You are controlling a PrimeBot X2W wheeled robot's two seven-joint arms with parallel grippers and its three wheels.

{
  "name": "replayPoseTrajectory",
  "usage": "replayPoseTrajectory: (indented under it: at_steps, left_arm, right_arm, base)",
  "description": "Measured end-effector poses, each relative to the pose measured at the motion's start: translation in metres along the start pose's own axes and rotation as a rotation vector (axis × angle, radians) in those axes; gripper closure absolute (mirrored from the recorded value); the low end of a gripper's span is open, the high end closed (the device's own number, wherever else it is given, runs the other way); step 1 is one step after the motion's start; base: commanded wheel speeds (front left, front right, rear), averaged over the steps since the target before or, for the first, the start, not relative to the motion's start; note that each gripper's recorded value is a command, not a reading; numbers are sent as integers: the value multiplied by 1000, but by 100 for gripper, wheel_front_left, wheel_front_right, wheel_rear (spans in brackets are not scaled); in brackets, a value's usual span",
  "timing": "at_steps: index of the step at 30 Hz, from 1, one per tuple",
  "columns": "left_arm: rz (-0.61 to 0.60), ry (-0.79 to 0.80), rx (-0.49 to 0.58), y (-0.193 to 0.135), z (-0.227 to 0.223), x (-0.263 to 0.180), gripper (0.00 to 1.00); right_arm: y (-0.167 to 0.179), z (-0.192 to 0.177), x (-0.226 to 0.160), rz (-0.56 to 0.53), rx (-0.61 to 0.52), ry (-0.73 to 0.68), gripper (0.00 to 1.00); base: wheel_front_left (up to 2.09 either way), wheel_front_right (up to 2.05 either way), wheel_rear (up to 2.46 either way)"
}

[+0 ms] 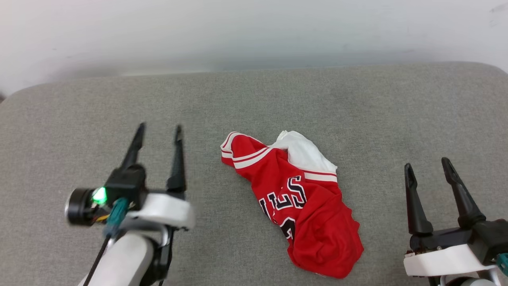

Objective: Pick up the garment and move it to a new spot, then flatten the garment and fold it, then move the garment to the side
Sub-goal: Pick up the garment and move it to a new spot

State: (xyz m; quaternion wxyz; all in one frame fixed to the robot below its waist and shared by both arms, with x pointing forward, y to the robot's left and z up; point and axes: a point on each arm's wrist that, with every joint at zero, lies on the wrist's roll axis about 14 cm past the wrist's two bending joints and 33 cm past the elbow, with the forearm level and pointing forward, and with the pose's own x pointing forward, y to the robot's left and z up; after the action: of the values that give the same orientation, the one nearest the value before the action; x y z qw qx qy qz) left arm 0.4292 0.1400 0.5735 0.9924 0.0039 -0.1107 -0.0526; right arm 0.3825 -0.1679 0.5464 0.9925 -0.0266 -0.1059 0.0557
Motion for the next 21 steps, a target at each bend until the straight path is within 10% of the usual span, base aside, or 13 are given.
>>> replayPoseTrajectory:
  at_steps: [21]
  left_arm:
    - [157, 60, 38, 30, -20, -88, 0]
  right_arm:
    - [2, 3, -25, -23, 122, 1, 0]
  base:
    - [0, 0, 0]
